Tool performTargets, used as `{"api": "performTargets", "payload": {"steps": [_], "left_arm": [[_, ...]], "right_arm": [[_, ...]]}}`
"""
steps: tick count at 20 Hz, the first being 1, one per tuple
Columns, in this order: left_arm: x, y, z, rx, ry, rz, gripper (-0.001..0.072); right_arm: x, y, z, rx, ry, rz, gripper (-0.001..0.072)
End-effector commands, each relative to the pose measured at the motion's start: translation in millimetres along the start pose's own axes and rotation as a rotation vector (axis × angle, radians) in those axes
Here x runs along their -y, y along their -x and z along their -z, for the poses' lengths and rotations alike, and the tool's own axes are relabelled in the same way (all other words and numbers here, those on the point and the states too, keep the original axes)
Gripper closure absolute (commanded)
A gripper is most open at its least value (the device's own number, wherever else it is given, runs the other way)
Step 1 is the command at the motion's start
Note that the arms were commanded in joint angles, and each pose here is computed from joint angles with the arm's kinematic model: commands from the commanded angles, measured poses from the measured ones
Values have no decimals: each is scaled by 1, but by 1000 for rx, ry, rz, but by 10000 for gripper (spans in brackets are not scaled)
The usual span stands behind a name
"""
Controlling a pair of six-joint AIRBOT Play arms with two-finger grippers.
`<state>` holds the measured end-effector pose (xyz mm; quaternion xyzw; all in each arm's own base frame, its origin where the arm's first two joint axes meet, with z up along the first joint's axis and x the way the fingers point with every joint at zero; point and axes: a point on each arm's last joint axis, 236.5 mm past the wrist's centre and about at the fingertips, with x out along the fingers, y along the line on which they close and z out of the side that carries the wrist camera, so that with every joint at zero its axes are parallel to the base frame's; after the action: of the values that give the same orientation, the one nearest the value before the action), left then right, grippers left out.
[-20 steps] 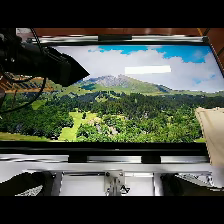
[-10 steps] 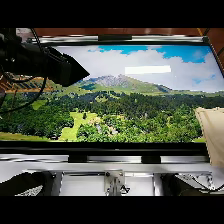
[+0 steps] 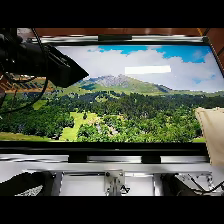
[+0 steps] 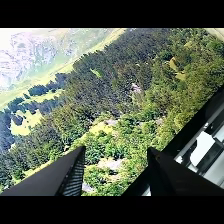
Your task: Fold the shirts.
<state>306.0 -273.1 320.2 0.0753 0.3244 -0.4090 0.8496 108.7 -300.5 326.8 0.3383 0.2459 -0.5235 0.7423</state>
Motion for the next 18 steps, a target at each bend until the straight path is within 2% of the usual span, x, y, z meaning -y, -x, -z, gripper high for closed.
{"api": "performTargets", "payload": {"steps": [1,5,9,13,18], "left_arm": [[-10,0,1,-4,-32,-31,260],[-24,1,1,-3,-11,-56,261],[-34,3,1,-1,3,-77,260],[-39,3,2,-6,1,-97,260],[-77,-34,19,-101,39,-187,260]], "right_arm": [[-29,16,42,-126,85,-85,80],[-78,16,67,-196,154,-192,80],[-122,1,119,-358,244,-258,80],[-148,-20,180,-502,420,-260,81],[-214,-24,257,-527,765,-447,81]]}}
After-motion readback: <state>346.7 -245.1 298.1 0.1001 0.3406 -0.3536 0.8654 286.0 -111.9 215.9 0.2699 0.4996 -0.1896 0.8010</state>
